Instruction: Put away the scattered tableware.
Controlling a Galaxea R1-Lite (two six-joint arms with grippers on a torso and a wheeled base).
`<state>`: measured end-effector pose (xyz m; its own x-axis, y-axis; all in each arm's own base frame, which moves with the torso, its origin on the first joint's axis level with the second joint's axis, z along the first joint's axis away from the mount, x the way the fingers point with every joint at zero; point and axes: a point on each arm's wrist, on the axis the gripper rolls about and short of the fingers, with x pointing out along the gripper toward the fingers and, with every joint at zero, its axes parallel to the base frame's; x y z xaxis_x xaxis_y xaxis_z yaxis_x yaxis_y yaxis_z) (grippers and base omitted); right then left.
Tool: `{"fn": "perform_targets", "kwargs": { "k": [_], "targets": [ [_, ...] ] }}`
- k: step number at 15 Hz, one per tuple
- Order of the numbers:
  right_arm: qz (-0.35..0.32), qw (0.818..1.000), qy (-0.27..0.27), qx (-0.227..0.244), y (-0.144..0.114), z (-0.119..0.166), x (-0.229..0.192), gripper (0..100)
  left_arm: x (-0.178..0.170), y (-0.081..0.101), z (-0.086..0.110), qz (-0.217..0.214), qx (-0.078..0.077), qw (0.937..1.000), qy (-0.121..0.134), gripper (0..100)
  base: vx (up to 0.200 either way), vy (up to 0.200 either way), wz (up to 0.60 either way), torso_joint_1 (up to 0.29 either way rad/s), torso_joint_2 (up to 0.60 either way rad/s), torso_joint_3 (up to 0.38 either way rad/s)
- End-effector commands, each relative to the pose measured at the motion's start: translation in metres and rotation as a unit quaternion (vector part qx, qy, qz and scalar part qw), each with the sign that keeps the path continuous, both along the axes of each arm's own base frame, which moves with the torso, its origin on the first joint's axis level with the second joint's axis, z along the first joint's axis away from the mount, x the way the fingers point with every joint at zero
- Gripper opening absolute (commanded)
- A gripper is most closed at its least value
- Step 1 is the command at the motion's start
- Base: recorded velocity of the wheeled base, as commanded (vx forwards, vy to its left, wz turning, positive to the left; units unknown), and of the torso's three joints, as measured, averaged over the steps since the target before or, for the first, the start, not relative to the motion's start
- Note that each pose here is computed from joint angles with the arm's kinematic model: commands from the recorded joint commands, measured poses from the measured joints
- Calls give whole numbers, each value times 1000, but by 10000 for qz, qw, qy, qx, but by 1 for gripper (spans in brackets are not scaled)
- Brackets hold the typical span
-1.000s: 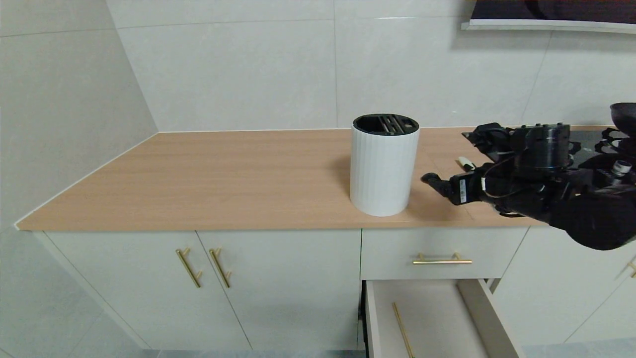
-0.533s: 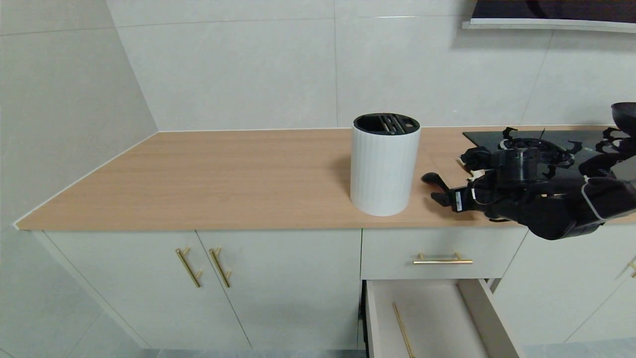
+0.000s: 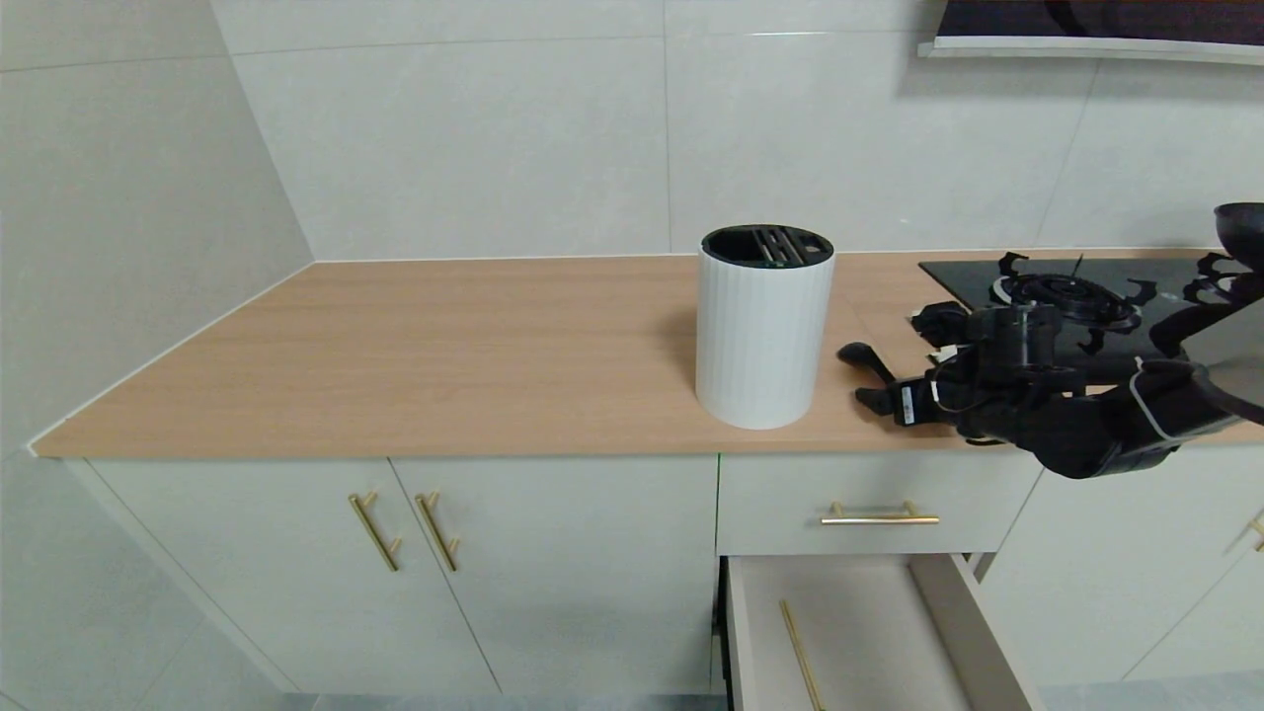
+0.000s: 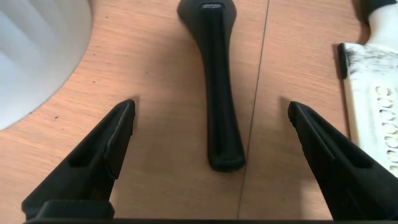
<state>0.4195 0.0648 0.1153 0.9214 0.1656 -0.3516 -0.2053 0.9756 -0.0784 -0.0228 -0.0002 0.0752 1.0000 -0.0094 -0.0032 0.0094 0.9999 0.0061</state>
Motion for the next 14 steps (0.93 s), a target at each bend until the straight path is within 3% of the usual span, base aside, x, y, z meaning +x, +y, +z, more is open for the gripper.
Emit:
{"fn": "perform_targets", "kwargs": {
  "k": [1,2,10,14],
  "targets": [
    [-8,10000,-24,9,-1,1,1,100,0,0,0,-7,0,10000,-1,100,0,0,0,0,0,0],
    [-8,10000,-16,7,-1,1,1,0,0,0,0,1,0,10000,-1,100,0,0,0,0,0,0],
    [-21,10000,17,17,-1,1,1,0,0,0,0,1,0,10000,-1,100,0,0,0,0,0,0],
    [-202,9980,238,549,-1,30,-15,0,0,0,0,1,0,10000,-1,100,0,0,0,0,0,0]
  ]
}}
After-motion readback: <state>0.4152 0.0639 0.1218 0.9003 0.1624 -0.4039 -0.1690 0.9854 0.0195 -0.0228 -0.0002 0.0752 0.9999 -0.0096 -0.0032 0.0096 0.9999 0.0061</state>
